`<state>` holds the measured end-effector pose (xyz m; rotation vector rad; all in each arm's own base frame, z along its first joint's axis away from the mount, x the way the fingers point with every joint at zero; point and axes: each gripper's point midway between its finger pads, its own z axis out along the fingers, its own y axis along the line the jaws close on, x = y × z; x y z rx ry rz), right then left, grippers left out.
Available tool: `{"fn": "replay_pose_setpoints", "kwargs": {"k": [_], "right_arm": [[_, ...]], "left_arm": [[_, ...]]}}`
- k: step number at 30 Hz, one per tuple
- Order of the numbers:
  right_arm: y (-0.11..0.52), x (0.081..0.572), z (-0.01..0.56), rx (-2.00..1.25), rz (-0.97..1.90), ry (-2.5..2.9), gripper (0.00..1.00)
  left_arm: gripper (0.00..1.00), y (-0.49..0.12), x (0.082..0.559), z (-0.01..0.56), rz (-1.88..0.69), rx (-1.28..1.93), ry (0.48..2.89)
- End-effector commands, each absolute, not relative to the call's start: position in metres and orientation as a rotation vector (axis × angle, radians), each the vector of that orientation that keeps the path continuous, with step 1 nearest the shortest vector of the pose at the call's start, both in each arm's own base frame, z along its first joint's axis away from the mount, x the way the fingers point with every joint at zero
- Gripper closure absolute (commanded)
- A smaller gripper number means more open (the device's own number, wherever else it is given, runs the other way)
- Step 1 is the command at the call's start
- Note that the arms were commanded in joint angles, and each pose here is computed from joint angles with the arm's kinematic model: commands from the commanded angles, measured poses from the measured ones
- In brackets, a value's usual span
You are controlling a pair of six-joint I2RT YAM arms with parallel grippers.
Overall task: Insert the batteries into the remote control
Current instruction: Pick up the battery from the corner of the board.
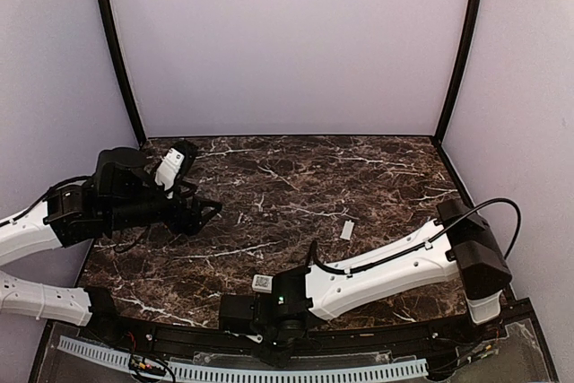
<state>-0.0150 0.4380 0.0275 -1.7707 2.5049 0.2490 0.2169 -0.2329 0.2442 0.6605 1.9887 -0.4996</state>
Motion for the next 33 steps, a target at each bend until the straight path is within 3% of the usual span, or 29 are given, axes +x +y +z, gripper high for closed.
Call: {"fn": "replay_pose_setpoints", "kwargs": {"k": [1,17,21,24,33], "right_arm": [[0.425,-0.01,0.021,-1.741,0.104,2.535,0.74],[0.421,-0.01,0.001,-1.804,0.039,2.54,0.81],[0.418,-0.013,-0.005,-1.835,0.036,2.551,0.9],[0.419,-0.012,-0.001,-1.827,0.042,2.545,0.98],[0.435,0.007,0.043,-1.675,0.239,2.5,1.0]], "left_arm": [[0.2,-0.231,0.213,0.231,-0.495,0.677,2.034],[0.2,-0.237,0.214,0.231,-0.486,0.725,2.025],[0.2,-0.237,0.215,0.23,-0.48,0.732,2.03],[0.2,-0.237,0.214,0.229,-0.48,0.735,2.031],[0.2,-0.238,0.214,0.231,-0.48,0.744,2.024]]}}
